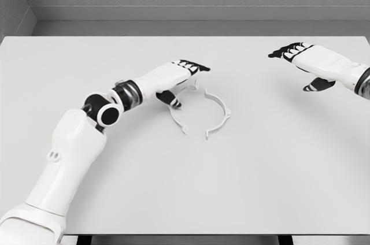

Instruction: Assemble PVC drainage pipe clamps

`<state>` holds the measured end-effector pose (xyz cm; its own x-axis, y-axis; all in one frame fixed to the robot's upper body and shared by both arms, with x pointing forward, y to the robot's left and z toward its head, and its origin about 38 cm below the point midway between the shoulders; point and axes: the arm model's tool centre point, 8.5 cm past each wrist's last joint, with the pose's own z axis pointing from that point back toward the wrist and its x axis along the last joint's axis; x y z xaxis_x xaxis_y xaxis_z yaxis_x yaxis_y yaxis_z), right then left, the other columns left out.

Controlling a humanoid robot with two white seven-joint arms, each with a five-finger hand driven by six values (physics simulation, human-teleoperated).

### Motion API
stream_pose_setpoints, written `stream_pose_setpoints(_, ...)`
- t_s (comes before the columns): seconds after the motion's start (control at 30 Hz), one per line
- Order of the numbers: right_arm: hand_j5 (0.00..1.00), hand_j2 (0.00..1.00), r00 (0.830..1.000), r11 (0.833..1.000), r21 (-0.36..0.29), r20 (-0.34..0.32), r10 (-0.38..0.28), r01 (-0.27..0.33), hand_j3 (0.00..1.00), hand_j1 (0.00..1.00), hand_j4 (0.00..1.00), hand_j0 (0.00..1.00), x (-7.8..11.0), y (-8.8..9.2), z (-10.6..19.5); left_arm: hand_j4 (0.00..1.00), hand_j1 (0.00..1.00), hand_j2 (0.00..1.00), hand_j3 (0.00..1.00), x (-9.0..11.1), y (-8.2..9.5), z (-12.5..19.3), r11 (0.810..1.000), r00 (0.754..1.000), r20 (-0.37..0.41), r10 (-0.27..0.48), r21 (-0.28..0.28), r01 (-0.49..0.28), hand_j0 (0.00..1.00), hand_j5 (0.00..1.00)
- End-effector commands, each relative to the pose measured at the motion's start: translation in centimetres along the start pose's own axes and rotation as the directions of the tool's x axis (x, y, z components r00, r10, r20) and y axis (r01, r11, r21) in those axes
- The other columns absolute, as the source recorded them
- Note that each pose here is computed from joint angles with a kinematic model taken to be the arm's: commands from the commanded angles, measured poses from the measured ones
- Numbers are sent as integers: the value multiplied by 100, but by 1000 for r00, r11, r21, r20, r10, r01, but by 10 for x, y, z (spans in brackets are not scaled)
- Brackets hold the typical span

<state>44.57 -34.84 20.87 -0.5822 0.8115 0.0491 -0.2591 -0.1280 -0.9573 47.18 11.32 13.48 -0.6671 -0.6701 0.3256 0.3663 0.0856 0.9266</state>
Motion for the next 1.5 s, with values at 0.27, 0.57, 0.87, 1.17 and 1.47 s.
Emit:
stream_pose_setpoints(0.27,100,100,1000,1000,6,-15,24,-24,100,100,100,100,-7,-5,11,100,100,100,100,-1,31,28,994,999,-10,-47,101,48,100,100)
stream_pose_setpoints(0.57,100,100,998,998,18,-28,53,-53,100,100,100,100,-11,-13,17,100,100,100,100,-52,18,56,992,988,-143,62,120,-45,100,100)
stream_pose_setpoints(0.87,100,100,998,998,19,-17,64,-63,100,100,100,100,-7,-14,15,100,100,100,100,-24,-1,31,998,998,-61,36,50,-33,100,100)
stream_pose_setpoints(1.17,100,100,998,998,22,-19,62,-62,100,100,100,100,-7,-13,16,100,100,100,100,-21,-4,27,998,997,-62,43,45,-40,100,100)
stream_pose_setpoints(1.47,100,100,998,998,21,-20,64,-63,100,100,100,100,-8,-14,17,100,100,100,100,-5,-6,14,998,999,-24,47,41,-46,100,100)
